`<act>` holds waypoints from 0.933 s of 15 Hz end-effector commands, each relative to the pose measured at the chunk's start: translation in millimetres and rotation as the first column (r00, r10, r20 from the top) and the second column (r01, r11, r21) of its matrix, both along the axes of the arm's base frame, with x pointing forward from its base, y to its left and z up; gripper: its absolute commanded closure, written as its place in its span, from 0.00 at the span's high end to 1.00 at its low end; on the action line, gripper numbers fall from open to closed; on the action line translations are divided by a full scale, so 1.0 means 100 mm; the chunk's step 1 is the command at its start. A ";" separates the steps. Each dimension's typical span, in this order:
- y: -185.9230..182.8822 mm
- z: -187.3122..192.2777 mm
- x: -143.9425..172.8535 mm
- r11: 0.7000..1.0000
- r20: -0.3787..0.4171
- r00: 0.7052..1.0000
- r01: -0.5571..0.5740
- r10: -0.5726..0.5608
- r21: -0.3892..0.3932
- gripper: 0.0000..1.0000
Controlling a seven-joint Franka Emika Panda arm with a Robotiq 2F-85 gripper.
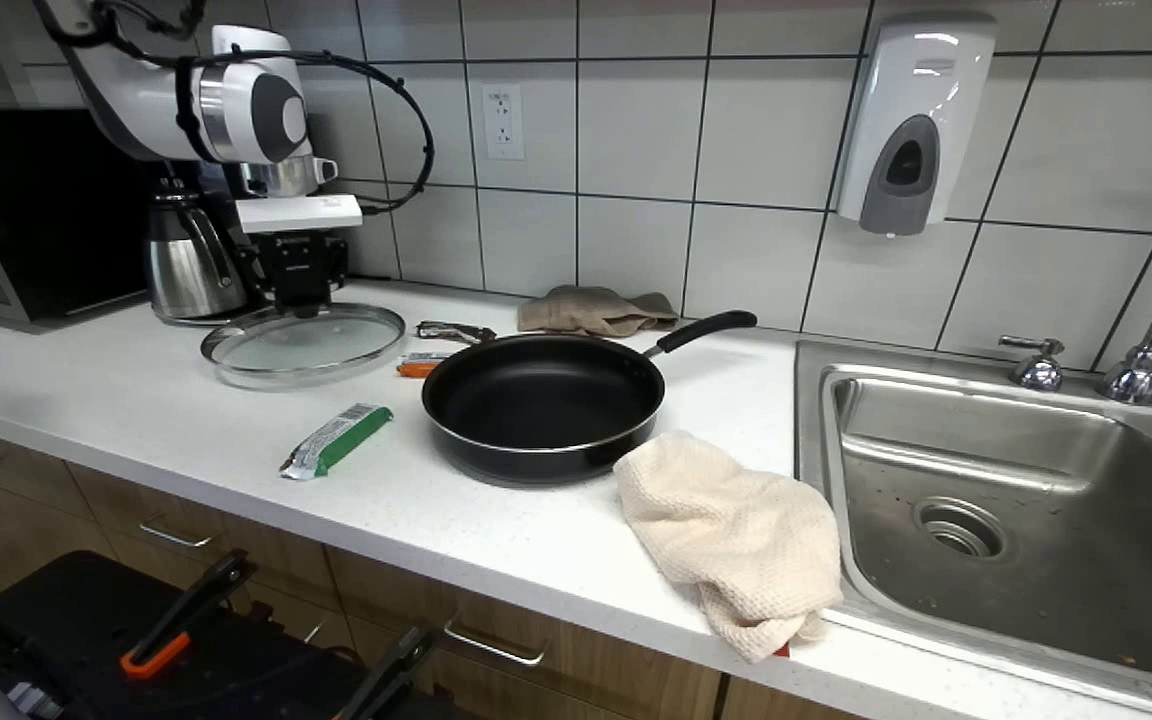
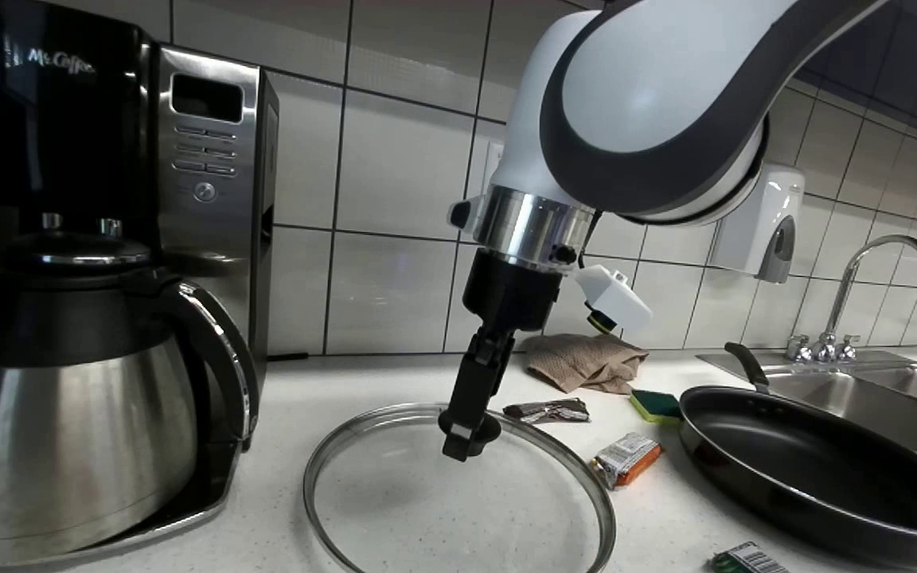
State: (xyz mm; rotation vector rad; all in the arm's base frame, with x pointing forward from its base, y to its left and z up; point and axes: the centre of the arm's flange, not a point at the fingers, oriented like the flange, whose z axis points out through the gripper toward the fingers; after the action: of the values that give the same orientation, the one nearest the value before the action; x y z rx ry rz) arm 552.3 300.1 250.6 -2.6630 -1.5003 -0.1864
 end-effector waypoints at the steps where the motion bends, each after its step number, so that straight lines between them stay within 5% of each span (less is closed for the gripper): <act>1: 0.06 0.11 0.05 0.998 -0.003 0.999 -0.054 0.054 -0.011 0.39; 14: 0.22 0.01 -0.08 0.988 -0.031 0.988 -0.152 0.152 0.002 0.39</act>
State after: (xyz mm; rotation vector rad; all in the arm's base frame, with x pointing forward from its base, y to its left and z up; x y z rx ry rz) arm 539.0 316.9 241.2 -2.5695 -1.6289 -0.1340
